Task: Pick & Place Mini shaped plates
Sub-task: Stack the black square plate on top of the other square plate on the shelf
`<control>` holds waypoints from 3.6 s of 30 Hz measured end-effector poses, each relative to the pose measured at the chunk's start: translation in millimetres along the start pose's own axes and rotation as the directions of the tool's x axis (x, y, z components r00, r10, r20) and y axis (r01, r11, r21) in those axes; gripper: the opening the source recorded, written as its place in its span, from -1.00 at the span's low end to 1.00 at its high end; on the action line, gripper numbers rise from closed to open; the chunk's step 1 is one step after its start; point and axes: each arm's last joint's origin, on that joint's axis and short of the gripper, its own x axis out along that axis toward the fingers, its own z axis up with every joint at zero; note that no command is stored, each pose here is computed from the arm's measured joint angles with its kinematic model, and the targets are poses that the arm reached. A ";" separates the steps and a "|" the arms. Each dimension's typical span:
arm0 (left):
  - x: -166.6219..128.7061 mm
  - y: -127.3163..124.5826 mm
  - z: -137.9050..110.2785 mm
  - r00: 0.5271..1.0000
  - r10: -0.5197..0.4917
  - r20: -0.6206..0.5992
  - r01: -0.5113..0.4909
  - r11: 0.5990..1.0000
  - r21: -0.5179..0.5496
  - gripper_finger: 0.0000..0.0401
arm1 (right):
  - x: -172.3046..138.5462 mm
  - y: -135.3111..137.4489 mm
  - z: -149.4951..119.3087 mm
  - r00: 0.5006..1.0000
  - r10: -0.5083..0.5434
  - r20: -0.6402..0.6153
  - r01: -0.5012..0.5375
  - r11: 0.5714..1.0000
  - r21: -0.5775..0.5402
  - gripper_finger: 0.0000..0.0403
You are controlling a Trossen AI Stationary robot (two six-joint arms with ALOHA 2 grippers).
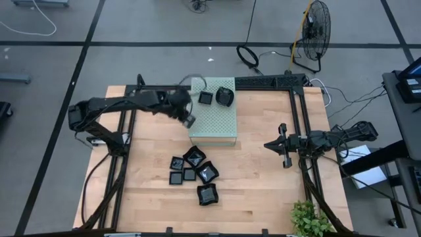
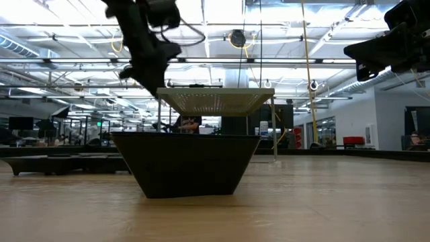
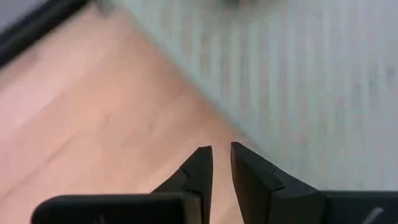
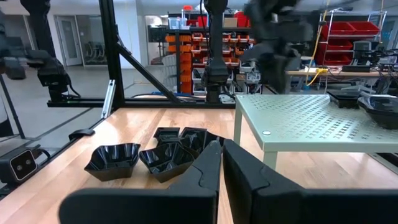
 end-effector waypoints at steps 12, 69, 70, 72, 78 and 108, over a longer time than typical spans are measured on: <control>-75.1 -44.8 -55.9 0.988 -0.008 0.154 0.022 0.995 -0.093 -0.37 | 0.0 0.0 -0.2 1.000 0.000 -0.002 0.000 1.000 0.000 -0.96; 45.7 -50.4 -200.3 0.969 -0.016 -0.245 -0.070 0.937 -0.341 -0.53 | 0.0 0.0 -0.1 1.000 0.000 -0.001 0.000 1.000 0.000 -0.96; 45.7 -50.4 -200.3 0.969 -0.017 -0.245 -0.070 0.937 -0.342 -0.58 | 0.0 0.0 0.0 1.000 0.000 -0.001 0.000 1.000 0.000 -0.96; 45.7 -50.4 -200.3 0.969 -0.017 -0.245 -0.070 0.937 -0.342 -0.67 | 0.0 0.0 -0.1 1.000 0.000 -0.001 0.000 1.000 0.000 -0.96; 45.8 -50.5 -200.2 0.969 -0.017 -0.245 -0.070 0.937 -0.343 -0.92 | 0.0 0.0 0.0 1.000 0.000 -0.001 0.000 1.000 0.000 -0.97; -40.3 -18.1 -173.1 0.972 -0.196 0.133 0.229 0.920 -0.318 -0.96 | 0.0 0.0 0.0 1.000 0.000 0.000 0.000 1.000 0.000 -0.96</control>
